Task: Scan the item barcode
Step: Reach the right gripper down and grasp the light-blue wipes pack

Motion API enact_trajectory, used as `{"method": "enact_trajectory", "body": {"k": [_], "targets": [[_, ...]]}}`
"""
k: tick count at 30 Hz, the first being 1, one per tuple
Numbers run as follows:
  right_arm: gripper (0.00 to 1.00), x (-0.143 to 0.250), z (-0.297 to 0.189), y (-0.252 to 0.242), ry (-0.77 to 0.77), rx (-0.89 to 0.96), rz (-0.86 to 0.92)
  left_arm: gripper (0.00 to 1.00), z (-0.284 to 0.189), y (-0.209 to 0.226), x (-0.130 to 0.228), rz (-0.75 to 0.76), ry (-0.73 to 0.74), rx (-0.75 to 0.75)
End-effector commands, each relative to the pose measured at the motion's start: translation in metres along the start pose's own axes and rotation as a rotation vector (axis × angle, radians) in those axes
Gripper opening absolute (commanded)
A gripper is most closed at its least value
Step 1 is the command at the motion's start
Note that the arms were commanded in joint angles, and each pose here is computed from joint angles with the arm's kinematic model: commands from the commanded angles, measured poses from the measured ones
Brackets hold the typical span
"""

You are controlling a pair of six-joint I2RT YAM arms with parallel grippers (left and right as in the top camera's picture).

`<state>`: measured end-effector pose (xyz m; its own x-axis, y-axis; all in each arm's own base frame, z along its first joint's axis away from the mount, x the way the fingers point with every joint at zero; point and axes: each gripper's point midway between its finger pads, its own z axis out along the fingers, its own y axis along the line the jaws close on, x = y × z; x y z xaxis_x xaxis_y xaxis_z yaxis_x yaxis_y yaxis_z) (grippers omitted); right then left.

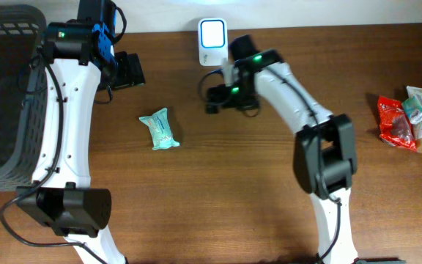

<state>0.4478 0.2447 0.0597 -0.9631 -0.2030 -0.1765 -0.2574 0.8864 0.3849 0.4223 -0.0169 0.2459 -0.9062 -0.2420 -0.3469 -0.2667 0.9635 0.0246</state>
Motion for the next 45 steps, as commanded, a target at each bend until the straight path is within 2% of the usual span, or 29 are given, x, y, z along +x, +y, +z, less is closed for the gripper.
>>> {"method": "enact_trajectory", "body": {"k": [1, 7, 8, 10, 12, 21, 23, 24, 25, 26, 27, 28, 31, 33, 38, 39, 41, 42, 45], "targets": [[0.99, -0.002, 0.007, 0.058, -0.046, -0.055, 0.087, 0.99, 0.001, 0.0, 0.001, -0.003, 0.002, -0.007], [1.0, 0.012, 0.04, 0.111, -0.007, -0.144, 0.103, 0.99, 0.001, 0.0, 0.001, -0.003, 0.002, -0.007], [0.96, 0.015, 0.046, 0.114, 0.006, -0.154, 0.108, 0.99, 0.001, 0.0, 0.001, -0.003, 0.002, -0.007], [0.77, 0.02, 0.054, 0.12, 0.041, -0.188, 0.141, 0.99, 0.001, 0.0, 0.001, -0.003, 0.002, -0.007], [0.71, 0.026, 0.056, 0.13, 0.068, -0.231, 0.134, 0.99, 0.001, 0.0, 0.001, -0.003, 0.002, -0.007], [0.72, 0.042, 0.095, 0.134, 0.125, -0.218, 0.188, 0.99, 0.001, 0.0, 0.001, -0.003, 0.002, -0.007], [0.69, 0.043, 0.097, 0.136, 0.125, -0.216, 0.182, 0.99, 0.001, 0.0, 0.001, -0.003, 0.002, -0.007], [0.62, 0.043, 0.098, 0.138, 0.124, -0.218, 0.178, 0.99, 0.001, 0.0, 0.001, -0.003, 0.002, -0.007], [0.43, 0.044, 0.098, 0.139, 0.126, -0.214, 0.175, 0.99, 0.001, 0.0, 0.001, -0.003, 0.002, -0.007], [0.29, 0.045, 0.099, 0.138, 0.125, -0.204, 0.175, 0.99, 0.001, 0.0, 0.001, -0.003, 0.003, -0.007], [0.07, 0.046, 0.1, 0.135, 0.122, -0.183, 0.175, 0.99, 0.001, 0.0, 0.001, -0.003, 0.003, -0.007], [0.04, 0.047, 0.102, 0.127, 0.115, -0.135, 0.183, 0.99, 0.001, 0.0, 0.001, -0.003, 0.003, -0.007], [0.04, 0.048, 0.094, 0.098, 0.098, 0.01, 0.212, 0.99, 0.001, 0.0, 0.001, -0.003, 0.002, -0.007], [0.04, 0.041, 0.066, 0.079, 0.062, 0.105, 0.197, 0.99, 0.001, 0.0, 0.001, -0.003, 0.002, -0.008], [0.04, 0.048, 0.001, 0.014, -0.004, 0.519, 0.194, 0.99, 0.001, 0.0, 0.001, -0.003, 0.003, -0.007], [0.15, 0.057, -0.006, -0.002, 0.016, 0.616, 0.184, 0.99, 0.001, 0.0, 0.001, -0.003, 0.002, -0.007], [0.57, 0.061, -0.014, -0.01, 0.027, 0.676, 0.175, 0.99, 0.001, 0.0, 0.001, -0.003, 0.002, -0.007], [0.67, 0.06, -0.021, -0.014, 0.022, 0.71, 0.169, 0.99, 0.001, 0.0, 0.001, -0.003, 0.002, -0.007], [0.73, 0.055, -0.029, -0.006, 0.04, 0.7, 0.062, 0.99, 0.001, 0.0, 0.001, -0.003, 0.002, -0.007]]}}
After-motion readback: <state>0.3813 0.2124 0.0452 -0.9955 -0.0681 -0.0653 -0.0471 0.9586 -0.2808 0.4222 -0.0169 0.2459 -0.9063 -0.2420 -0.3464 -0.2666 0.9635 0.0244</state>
